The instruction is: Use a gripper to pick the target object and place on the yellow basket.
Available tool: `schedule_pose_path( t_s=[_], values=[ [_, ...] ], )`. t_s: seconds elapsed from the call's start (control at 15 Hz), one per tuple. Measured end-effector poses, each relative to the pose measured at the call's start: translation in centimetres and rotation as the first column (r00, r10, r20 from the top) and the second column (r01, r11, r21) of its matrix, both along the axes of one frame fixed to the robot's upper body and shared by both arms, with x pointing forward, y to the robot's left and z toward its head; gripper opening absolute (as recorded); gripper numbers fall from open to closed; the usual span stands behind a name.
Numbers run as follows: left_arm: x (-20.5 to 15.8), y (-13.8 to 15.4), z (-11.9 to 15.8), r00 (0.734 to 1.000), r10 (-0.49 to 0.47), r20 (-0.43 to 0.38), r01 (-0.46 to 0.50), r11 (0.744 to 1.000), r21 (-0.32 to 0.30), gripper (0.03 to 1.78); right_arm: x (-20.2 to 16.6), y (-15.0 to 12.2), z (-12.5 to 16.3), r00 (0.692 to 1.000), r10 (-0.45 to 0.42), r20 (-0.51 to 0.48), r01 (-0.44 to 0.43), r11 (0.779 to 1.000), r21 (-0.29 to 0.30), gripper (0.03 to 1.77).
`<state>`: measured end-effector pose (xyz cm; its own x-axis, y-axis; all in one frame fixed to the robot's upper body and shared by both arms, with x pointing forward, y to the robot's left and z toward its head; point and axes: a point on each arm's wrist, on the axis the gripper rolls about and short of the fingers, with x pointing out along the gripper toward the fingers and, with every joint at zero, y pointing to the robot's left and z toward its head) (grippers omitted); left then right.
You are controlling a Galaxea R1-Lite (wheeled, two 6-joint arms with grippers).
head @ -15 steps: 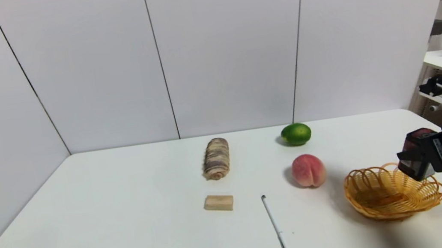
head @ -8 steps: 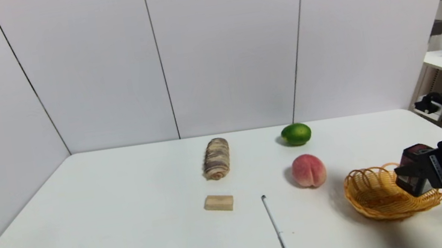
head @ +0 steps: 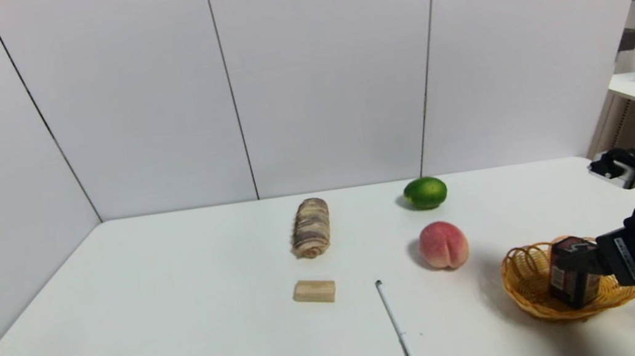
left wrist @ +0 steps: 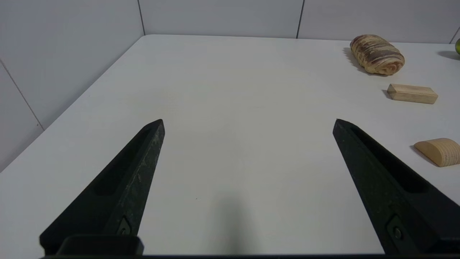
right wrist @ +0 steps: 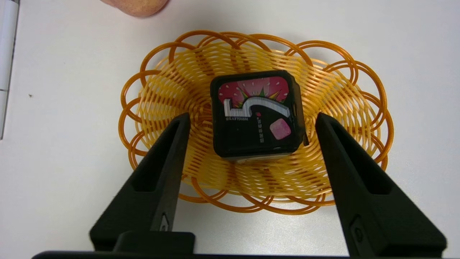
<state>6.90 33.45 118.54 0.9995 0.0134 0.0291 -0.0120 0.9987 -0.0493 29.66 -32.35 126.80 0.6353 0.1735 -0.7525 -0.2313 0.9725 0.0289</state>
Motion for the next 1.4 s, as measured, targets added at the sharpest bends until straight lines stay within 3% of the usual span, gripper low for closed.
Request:
schedule_pose_path(
  t_s=[0.27, 0.53, 0.93, 1.27, 1.4],
  values=[
    [0.0, 0.0, 0.0, 1.000, 0.000, 0.000, 0.000, 1.000, 0.000, 1.69, 0.6, -0.2, 1.5, 0.998, -0.025, 0.058, 0.024, 1.000, 0.004, 1.44],
    [0.0, 0.0, 0.0, 1.000, 0.000, 0.000, 0.000, 1.000, 0.000, 1.69, 0.8, -0.5, 5.3, 0.977, -0.058, 0.205, 0.052, 0.998, 0.032, 1.55],
    [0.0, 0.0, 0.0, 1.000, 0.000, 0.001, 0.000, 1.000, 0.000, 1.69, -4.4, -0.9, 11.1, 0.887, -0.061, 0.457, 0.033, 0.997, 0.069, 1.64],
    [0.0, 0.0, 0.0, 1.000, 0.000, 0.000, 0.000, 1.000, 0.000, 1.69, -11.7, -1.1, 9.3, 0.834, -0.066, 0.547, 0.044, 0.998, 0.053, 1.67],
    [0.0, 0.0, 0.0, 1.000, 0.000, 0.000, 0.000, 1.000, 0.000, 1.69, -14.6, -1.2, 7.4, 0.812, -0.081, 0.577, 0.093, 0.996, 0.009, 1.68]
  ],
)
